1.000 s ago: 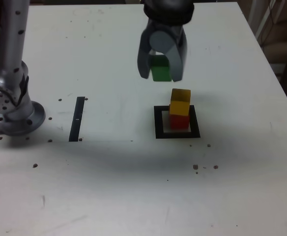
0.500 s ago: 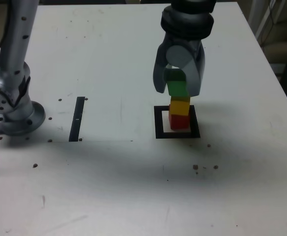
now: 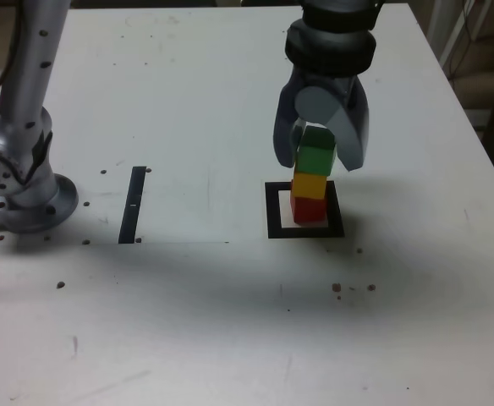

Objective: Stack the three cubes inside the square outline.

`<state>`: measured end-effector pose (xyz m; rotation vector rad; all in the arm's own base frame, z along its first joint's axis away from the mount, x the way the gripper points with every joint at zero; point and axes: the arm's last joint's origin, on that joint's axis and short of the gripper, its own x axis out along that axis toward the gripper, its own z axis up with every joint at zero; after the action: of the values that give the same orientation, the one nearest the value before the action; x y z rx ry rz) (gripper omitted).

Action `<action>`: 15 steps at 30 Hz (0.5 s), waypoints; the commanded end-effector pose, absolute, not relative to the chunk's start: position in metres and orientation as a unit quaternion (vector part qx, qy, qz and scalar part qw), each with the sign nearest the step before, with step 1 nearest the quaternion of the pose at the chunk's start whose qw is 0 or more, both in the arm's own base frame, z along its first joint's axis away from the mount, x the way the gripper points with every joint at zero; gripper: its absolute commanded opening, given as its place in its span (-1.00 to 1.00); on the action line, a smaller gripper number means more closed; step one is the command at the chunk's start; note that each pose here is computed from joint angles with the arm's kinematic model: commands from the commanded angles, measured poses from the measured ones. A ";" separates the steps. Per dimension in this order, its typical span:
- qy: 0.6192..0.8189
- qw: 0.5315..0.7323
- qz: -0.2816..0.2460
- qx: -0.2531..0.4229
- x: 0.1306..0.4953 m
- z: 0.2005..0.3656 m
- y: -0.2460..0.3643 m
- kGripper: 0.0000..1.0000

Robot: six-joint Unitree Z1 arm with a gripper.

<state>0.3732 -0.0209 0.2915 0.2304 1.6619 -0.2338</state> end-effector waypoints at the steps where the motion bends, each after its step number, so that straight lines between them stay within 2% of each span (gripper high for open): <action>1: 0.734 0.663 -0.105 0.103 0.372 0.292 -0.021 0.99; 5: 0.732 0.665 -0.104 0.104 0.369 0.294 -0.021 0.99; 15: 0.712 0.688 -0.089 0.109 0.338 0.319 -0.018 0.99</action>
<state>0.3428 -0.0180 0.3144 0.2440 1.6076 -0.2028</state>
